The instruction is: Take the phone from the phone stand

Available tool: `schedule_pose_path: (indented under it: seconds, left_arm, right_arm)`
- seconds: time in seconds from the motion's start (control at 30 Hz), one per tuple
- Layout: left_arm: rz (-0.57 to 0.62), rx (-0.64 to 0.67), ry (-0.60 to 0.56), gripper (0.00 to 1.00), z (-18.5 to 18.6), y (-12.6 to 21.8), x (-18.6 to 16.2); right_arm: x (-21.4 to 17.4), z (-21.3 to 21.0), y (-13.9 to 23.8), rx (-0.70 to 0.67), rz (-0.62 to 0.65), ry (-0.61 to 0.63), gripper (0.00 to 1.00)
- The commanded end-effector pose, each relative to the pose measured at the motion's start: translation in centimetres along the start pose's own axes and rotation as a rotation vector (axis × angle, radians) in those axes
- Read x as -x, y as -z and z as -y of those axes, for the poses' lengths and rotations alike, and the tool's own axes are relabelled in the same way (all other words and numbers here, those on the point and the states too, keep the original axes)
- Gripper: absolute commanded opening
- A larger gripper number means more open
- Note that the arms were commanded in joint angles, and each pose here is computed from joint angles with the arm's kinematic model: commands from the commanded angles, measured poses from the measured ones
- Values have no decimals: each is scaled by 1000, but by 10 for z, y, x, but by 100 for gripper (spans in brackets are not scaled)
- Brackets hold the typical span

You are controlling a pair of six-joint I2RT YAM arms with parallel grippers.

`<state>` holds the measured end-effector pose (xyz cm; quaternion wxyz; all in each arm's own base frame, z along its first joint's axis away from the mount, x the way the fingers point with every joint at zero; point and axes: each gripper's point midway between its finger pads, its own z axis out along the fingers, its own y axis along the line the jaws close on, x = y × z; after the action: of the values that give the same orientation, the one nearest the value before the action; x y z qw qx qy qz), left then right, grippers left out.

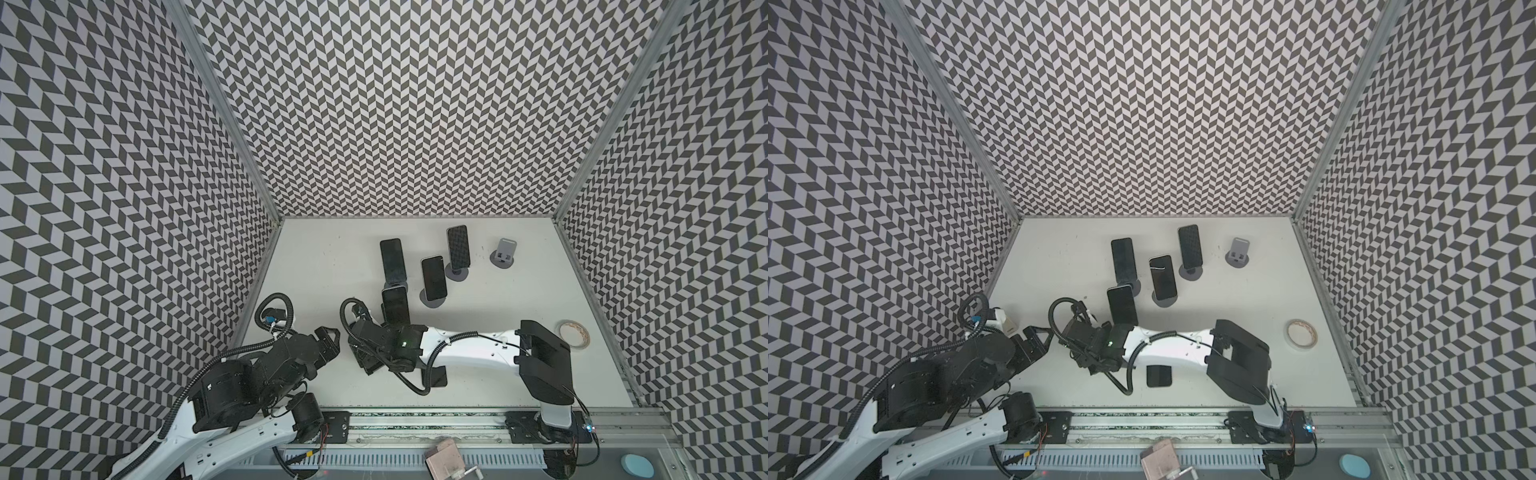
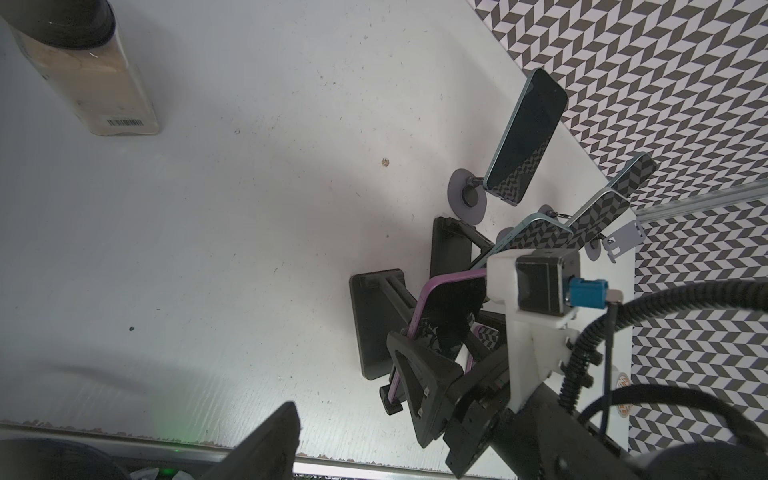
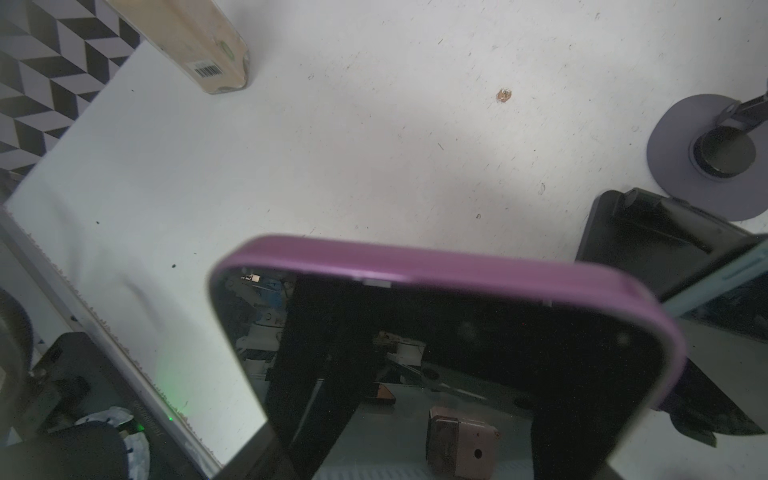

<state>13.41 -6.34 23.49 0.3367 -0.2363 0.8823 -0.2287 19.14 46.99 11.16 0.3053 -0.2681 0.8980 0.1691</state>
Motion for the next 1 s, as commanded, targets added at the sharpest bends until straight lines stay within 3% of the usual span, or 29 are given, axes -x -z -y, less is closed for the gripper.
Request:
schedule_pose_path:
  seconds: [0.0,0.97]
  left_arm:
    - [35,29,3,90,-7,-1,5]
    - [53,3,25,89,-3,5,11]
  right_arm:
    - [28,-11,24,58,100,-26,67]
    - [51,-19,39,95,170,-26,64]
